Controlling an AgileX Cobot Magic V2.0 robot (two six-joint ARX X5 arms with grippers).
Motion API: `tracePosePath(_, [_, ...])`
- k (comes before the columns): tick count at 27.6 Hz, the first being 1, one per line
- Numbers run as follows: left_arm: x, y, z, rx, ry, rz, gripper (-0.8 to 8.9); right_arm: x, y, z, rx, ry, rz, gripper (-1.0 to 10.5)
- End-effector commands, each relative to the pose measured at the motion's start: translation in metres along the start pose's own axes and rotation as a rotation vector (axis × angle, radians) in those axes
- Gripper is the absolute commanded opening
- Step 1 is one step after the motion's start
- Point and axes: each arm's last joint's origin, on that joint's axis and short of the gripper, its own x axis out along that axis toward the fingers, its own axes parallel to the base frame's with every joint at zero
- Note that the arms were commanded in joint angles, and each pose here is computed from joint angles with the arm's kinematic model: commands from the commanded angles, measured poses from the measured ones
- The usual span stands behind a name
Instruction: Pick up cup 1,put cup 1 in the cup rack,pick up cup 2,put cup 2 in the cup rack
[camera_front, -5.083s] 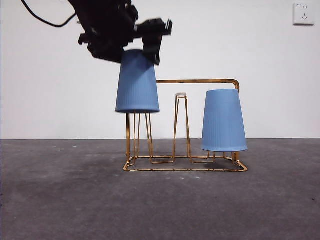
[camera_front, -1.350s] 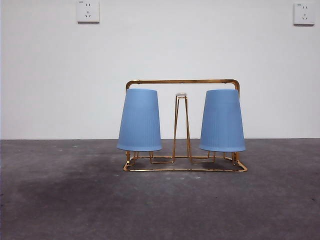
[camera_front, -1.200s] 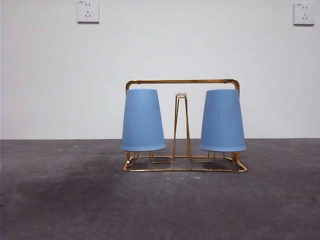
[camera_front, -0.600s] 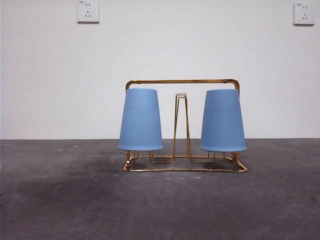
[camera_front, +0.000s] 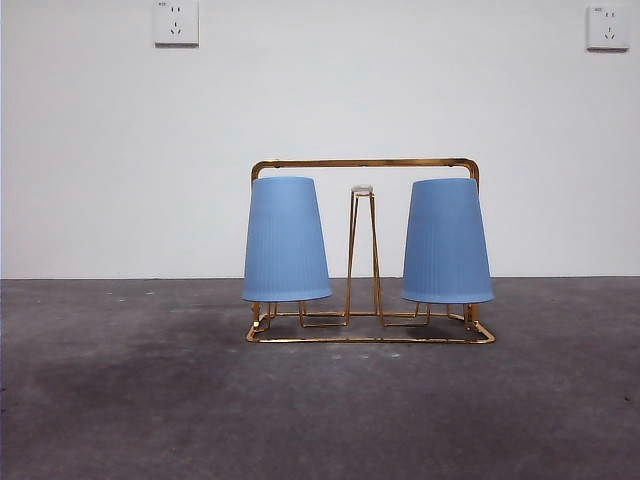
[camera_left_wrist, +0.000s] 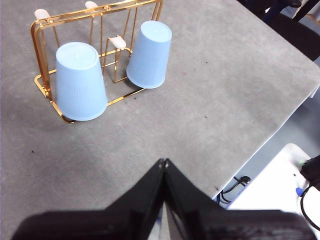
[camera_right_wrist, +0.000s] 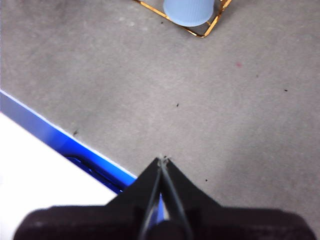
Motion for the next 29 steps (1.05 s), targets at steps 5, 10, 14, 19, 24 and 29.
tracePosePath(5, [-0.002, -0.004, 0.016, 0.216, -0.184, -0.011, -0.04, 0.002, 0.000, -0.002, 0.001, 0.022, -0.008, 0.0])
tracePosePath(10, [-0.026, 0.021, 0.032, 0.522, -0.445, 0.093, -0.04, 0.002, 0.000, -0.002, 0.001, 0.022, -0.008, 0.0])
tracePosePath(14, [-0.034, 0.052, 0.014, 0.496, -0.539, 0.269, -0.04, 0.002, 0.000, -0.002, 0.001, 0.022, -0.009, 0.0])
tracePosePath(19, [-0.023, 0.076, -0.027, 0.447, -0.535, 0.428, -0.04, 0.002, 0.000, -0.002, 0.001, 0.022, -0.008, 0.0])
tracePosePath(24, [0.000, 0.093, -0.072, 0.420, -0.515, 0.485, -0.04, 0.002, 0.000, -0.002, 0.001, 0.022, -0.008, 0.0])
tracePosePath(29, [0.024, 0.107, -0.112, 0.390, -0.522, 0.505, -0.04, 0.002, 0.000, -0.002, 0.001, 0.022, -0.008, 0.0])
